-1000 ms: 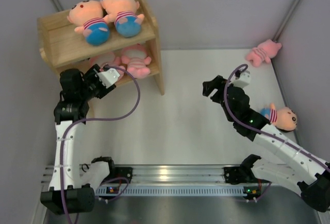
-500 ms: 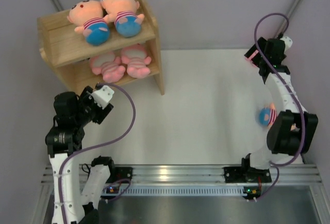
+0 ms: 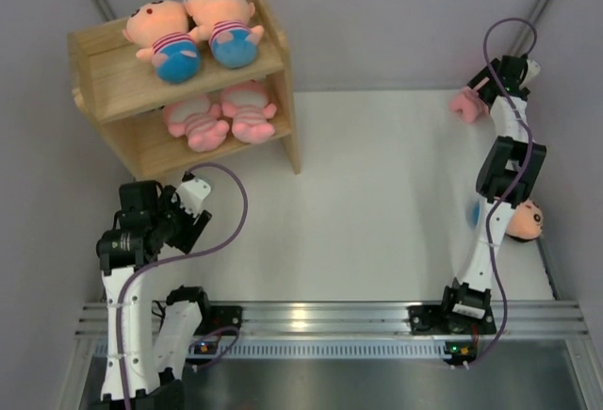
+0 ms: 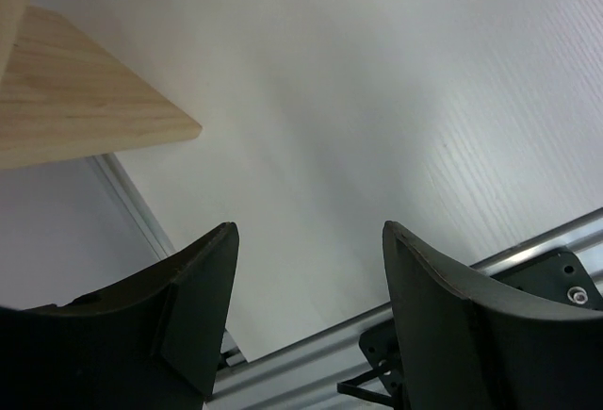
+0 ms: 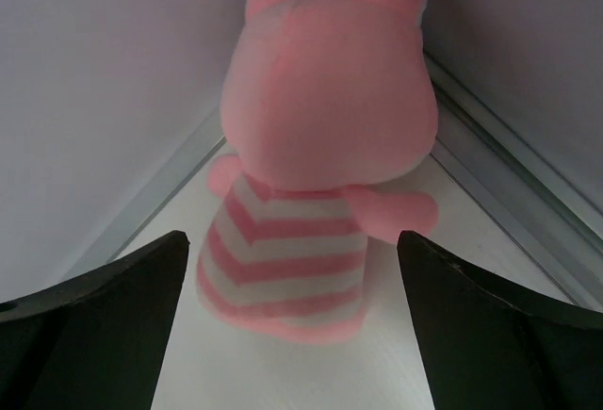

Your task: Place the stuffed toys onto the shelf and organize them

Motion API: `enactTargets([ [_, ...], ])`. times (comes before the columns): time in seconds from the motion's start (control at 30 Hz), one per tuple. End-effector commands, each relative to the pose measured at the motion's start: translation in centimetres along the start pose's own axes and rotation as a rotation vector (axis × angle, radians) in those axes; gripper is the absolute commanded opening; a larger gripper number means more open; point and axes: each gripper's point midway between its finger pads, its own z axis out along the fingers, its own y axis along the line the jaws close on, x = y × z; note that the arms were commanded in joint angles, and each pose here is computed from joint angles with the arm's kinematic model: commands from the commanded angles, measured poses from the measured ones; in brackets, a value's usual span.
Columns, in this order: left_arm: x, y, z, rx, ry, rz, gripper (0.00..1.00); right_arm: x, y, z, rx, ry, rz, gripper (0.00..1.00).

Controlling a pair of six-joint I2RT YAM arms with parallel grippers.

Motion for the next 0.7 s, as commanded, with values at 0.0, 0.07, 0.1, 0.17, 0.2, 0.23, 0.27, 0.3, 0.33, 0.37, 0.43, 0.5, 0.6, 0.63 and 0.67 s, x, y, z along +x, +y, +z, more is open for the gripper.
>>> enactTargets([
  [0.0,0.0,-0.3,-0.4,0.044,0.024,-0.002,0.68,-1.4,0.8,1.8,-0.034,-0.061,0.040,0.93],
  [0.07,-0.1,0.0,-0.5,0.044,0.033,-0.007,0.68,0.3,-0.4,3.4,0.011,-0.049,0.040,0.93],
  [0.1,-0.1,0.1,-0.5,0.044,0.036,-0.009,0.68,0.9,-0.7,3.8,0.024,-0.044,0.033,0.91],
  [0.17,-0.2,0.2,-0.5,0.042,0.034,-0.005,0.68,2.4,-1.5,4.6,0.048,-0.023,0.019,0.80],
  [0.2,-0.2,0.3,-0.6,0.040,0.033,-0.002,0.68,3.2,-1.8,5.0,0.052,-0.007,0.015,0.72],
  [0.23,-0.2,0.3,-0.6,0.037,0.032,0.004,0.68,3.5,-1.7,5.1,0.045,0.001,0.012,0.61],
  [0.27,-0.1,0.3,-0.6,0.036,0.033,0.003,0.68,3.8,-1.8,5.2,0.039,0.010,0.003,0.36],
  [0.3,-0.1,0.4,-0.6,0.035,0.037,0.003,0.68,3.8,-1.5,5.1,0.025,0.013,0.001,0.22],
  [0.33,-0.1,0.4,-0.6,0.031,0.035,0.002,0.68,3.4,-0.9,4.4,0.000,0.019,-0.001,0.07],
  [0.37,-0.3,0.3,-0.8,0.033,0.026,0.005,0.68,3.2,-0.4,3.8,-0.021,0.023,0.000,0.00],
  [0.43,-0.7,0.2,-1.0,0.034,0.006,-0.003,0.68,0.9,2.2,0.7,-0.133,-0.002,0.003,0.00],
  [0.5,-1.6,-0.2,-1.5,0.048,-0.039,-0.001,0.68,-0.8,4.5,-2.5,-0.224,-0.022,0.005,0.00],
  [0.6,-2.6,-1.3,-1.9,0.089,-0.105,-0.017,0.68,-3.7,8.6,-11.2,-0.419,-0.101,0.040,0.00],
  [0.63,-2.9,-1.6,-2.0,0.101,-0.119,-0.032,0.68,-4.0,9.1,-15.6,-0.470,-0.122,0.047,0.00],
  [0.67,-3.3,-1.8,-2.2,0.106,-0.136,-0.039,0.68,-4.7,10.0,-18.1,-0.519,-0.161,0.067,0.00],
])
